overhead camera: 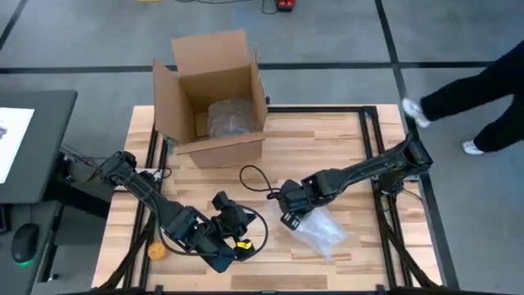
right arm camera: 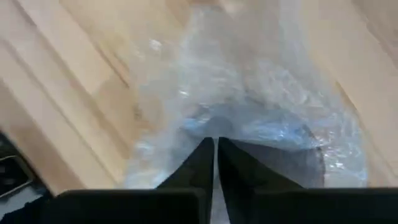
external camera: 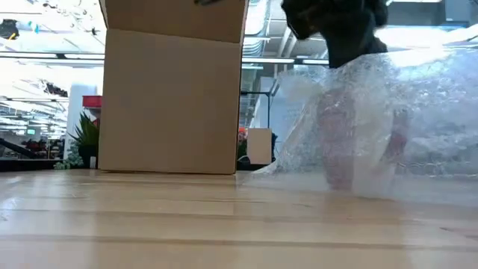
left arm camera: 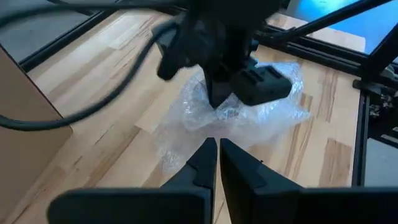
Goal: Wrap mug
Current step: Wrap the purple mug with the bubble wrap
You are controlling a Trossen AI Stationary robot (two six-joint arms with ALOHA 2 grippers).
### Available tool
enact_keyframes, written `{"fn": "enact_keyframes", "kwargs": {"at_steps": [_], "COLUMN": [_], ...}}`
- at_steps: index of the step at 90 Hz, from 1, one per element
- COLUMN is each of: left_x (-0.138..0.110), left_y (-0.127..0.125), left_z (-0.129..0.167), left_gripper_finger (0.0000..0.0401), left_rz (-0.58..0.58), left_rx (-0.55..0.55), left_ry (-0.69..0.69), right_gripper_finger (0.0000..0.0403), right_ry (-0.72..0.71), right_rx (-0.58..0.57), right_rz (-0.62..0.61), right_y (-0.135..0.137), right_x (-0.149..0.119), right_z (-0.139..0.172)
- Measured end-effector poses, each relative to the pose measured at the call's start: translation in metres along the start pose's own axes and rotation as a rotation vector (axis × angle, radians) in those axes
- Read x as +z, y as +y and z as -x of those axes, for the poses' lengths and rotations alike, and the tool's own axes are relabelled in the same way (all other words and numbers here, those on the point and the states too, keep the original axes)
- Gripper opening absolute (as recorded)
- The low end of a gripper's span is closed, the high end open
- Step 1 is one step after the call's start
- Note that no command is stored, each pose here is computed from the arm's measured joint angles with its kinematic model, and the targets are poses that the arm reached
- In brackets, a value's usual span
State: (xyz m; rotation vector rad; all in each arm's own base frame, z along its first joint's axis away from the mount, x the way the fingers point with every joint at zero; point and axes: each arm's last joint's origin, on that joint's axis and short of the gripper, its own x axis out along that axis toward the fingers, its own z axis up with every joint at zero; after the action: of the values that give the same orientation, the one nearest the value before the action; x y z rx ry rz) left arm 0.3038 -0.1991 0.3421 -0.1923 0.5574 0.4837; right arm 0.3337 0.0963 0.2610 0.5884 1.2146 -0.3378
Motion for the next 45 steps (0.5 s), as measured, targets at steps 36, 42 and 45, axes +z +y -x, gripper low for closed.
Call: {"fn": "enact_keyframes", "kwargs": {"at_steps": [36,42,45], "left_x": [0.002,0.003,0.004], "left_y": [0.0,0.0,0.0], "left_z": [0.001,0.002,0.003], "left_gripper_finger": [0.0,0.0,0.0], "left_rz": [-0.042,-0.038,-0.036], "left_rx": [-0.014,-0.017,-0.018], "left_ry": [0.008,0.006,0.005], "right_gripper_finger": [0.0126,0.0126,0.0124], "right_ry": [0.104,0.111,0.105], "right_rx": [0.099,0.122,0.12], "right_rz": [0.048,0.066,0.08], "right_y": [0.014,0.017,0.018], "right_x": [0.007,0.006,0.005], "right_z": [0.054,0.062,0.063]}}
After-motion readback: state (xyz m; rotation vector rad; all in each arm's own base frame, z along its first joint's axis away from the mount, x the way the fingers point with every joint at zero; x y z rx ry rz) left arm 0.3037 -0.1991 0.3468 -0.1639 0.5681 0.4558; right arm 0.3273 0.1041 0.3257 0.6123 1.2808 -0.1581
